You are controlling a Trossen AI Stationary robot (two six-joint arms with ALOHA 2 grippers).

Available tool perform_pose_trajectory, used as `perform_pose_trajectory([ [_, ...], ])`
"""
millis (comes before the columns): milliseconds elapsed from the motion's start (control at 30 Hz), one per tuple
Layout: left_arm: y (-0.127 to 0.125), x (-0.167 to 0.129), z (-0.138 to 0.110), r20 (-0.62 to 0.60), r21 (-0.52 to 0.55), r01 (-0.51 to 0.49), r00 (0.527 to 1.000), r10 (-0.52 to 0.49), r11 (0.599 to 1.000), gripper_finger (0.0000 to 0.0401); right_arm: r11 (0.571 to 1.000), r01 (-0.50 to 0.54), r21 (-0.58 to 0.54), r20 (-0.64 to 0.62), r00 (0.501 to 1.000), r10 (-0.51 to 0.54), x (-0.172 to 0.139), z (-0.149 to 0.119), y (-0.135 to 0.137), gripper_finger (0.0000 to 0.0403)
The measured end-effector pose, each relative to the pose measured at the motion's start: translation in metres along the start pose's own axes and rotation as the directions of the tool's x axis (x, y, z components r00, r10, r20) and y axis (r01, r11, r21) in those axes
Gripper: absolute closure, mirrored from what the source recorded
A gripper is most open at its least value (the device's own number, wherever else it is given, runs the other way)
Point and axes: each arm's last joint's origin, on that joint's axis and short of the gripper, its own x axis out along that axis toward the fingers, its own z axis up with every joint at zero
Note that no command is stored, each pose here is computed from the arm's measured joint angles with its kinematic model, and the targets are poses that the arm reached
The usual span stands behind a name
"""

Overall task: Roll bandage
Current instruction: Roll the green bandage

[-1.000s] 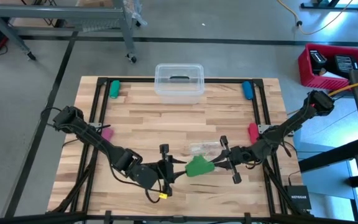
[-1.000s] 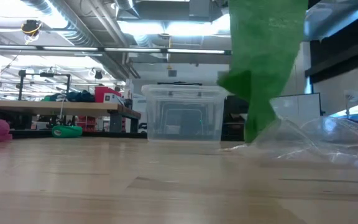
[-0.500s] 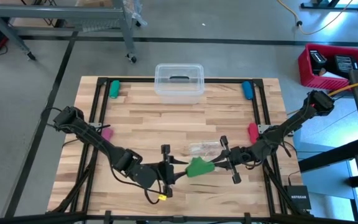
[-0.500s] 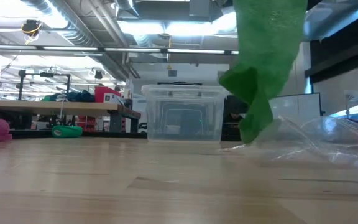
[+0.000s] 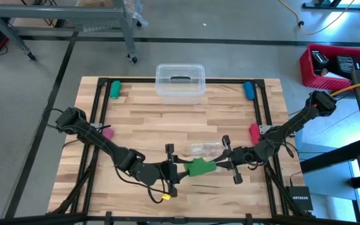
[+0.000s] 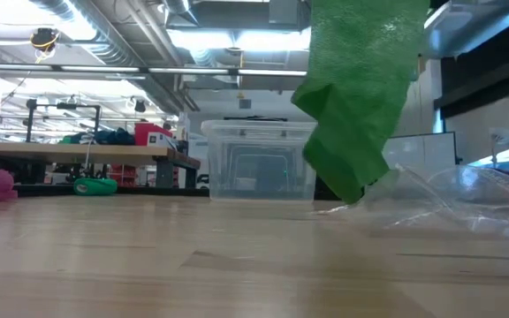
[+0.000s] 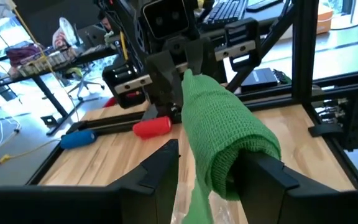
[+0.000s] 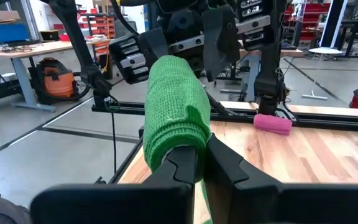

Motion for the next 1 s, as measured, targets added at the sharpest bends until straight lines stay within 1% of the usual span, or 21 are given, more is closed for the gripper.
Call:
perform_pose_trajectory([
  [67, 0.0, 0.0, 0.0, 0.001, -0.007, -0.001, 1.0, 0.001, 1.0, 0.028, 1.0, -0.004, 0.019, -0.002, 1.0, 0.005, 0.0, 0.0, 0.0, 0.0381],
  [167, 0.001, 0.0, 0.0, 0.003, -0.016, -0.002, 1.0, 0.002, 1.0, 0.0323, 0.996, 0.014, 0.087, -0.001, 1.0, -0.014, 0.0, 0.0, 0.0, 0.0365],
  [267, 0.001, -0.002, 0.002, 0.009, -0.02, -0.016, 1.0, 0.016, 1.0, 0.0378, 0.997, 0.017, 0.072, -0.001, 1.0, -0.017, -0.001, 0.001, -0.001, 0.033],
  [300, 0.001, -0.004, 0.004, 0.014, -0.021, -0.013, 1.0, 0.013, 1.0, 0.0387, 0.998, 0.017, 0.061, 0.003, 1.0, -0.017, -0.003, 0.003, -0.001, 0.0316],
  [367, -0.001, -0.009, 0.007, 0.025, -0.024, -0.002, 1.0, 0.002, 1.0, 0.0388, 0.999, 0.023, 0.041, 0.014, 1.0, -0.024, -0.008, 0.008, -0.004, 0.0285],
  [433, -0.001, -0.019, 0.013, 0.036, -0.004, 0.0, 0.999, 0.0, 1.0, 0.0384, 0.999, 0.029, 0.025, 0.007, 1.0, -0.029, -0.015, 0.013, -0.007, 0.0253],
  [533, 0.0, -0.033, 0.023, 0.062, 0.019, -0.023, 0.998, 0.022, 1.0, 0.0392, 0.997, 0.076, 0.012, -0.005, 0.997, -0.075, -0.027, 0.019, -0.013, 0.0208],
  [600, 0.002, -0.04, 0.028, 0.076, 0.026, -0.024, 0.997, 0.022, 0.999, 0.0395, 0.996, 0.092, -0.002, -0.03, 0.995, -0.092, -0.035, 0.021, -0.016, 0.0184],
  [667, 0.005, -0.041, 0.03, 0.085, 0.021, -0.037, 0.996, 0.035, 0.999, 0.0393, 0.997, 0.083, -0.004, -0.037, 0.996, -0.083, -0.042, 0.024, -0.019, 0.0166],
  [767, 0.01, -0.037, 0.031, 0.088, 0.025, -0.07, 0.994, 0.068, 0.997, 0.0392, 0.998, 0.06, 0.03, -0.021, 0.998, -0.06, -0.042, 0.026, -0.018, 0.0153],
  [867, 0.018, -0.031, 0.032, 0.088, 0.007, -0.096, 0.992, 0.095, 0.995, 0.0396, 0.999, 0.02, 0.034, -0.015, 1.0, -0.02, -0.036, 0.023, -0.014, 0.0152],
  [933, 0.023, -0.027, 0.032, 0.087, -0.004, -0.11, 0.99, 0.11, 0.994, 0.0396, 0.999, 0.037, 0.005, -0.024, 0.999, -0.037, -0.031, 0.02, -0.013, 0.0158],
  [1000, 0.026, -0.025, 0.032, 0.09, -0.01, -0.121, 0.989, 0.122, 0.993, 0.0392, 0.996, 0.083, -0.022, -0.022, 0.996, -0.083, -0.026, 0.017, -0.012, 0.0165],
])
